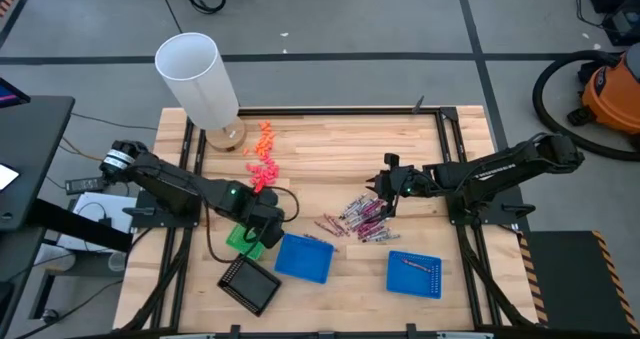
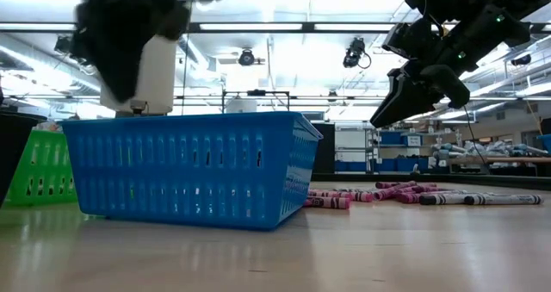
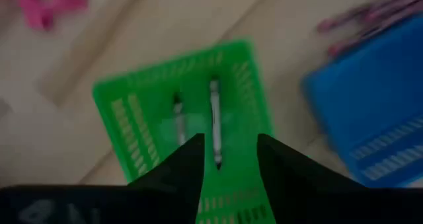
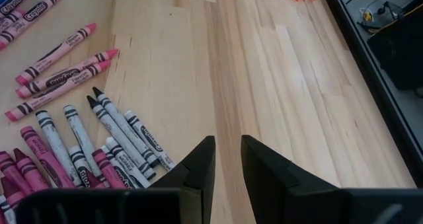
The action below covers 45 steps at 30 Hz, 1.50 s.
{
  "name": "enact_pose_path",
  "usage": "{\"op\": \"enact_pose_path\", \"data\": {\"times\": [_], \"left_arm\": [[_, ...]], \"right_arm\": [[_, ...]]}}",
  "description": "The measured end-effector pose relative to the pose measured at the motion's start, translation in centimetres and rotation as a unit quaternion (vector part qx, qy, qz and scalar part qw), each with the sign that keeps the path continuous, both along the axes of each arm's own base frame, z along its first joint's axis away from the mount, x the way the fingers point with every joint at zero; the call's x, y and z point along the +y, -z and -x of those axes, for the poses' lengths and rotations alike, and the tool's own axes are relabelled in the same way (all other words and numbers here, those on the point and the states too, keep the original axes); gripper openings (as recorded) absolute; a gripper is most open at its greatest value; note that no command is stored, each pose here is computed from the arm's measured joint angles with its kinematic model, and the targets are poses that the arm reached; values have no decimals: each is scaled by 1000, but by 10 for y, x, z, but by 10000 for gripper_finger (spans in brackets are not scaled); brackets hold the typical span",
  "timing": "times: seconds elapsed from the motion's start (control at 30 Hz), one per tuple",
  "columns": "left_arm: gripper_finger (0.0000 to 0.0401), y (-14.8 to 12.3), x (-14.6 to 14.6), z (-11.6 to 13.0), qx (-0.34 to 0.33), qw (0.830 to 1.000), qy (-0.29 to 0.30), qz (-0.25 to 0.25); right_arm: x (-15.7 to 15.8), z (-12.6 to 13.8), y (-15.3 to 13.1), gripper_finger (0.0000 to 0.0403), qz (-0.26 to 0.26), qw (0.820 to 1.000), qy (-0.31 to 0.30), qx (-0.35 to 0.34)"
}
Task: Sort crayons
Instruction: Put the white crayon into the left blue basket
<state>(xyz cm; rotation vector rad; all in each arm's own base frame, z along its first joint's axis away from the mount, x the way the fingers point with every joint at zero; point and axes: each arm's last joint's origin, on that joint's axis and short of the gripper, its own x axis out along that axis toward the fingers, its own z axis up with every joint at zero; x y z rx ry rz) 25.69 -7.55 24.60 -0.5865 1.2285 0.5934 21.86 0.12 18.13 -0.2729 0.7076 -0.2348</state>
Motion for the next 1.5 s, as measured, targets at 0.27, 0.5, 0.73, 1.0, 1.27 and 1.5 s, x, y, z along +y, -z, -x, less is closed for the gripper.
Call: {"op": "enact_pose_path", "data": {"times": [0.27,0.5,0.73,1.0,1.27,1.5], "left_arm": [[153,-6,13,-20,-36,996,23,-77],[153,18,27,-56,-55,992,70,-86],[153,18,39,-96,-52,986,116,-106],[153,35,45,-136,-35,979,166,-110],[153,54,52,-162,-47,975,198,-89],[153,61,53,-174,-88,968,221,-82]], "right_arm": [[0,0,-1,84,1,1000,-1,-4],[0,-1,-1,84,4,1000,-3,-8],[0,-1,-1,84,3,1000,-3,-8],[0,-1,-1,84,2,1000,-5,-6],[0,0,0,84,3,1000,-4,2],[0,0,1,84,7,1000,0,5]]}}
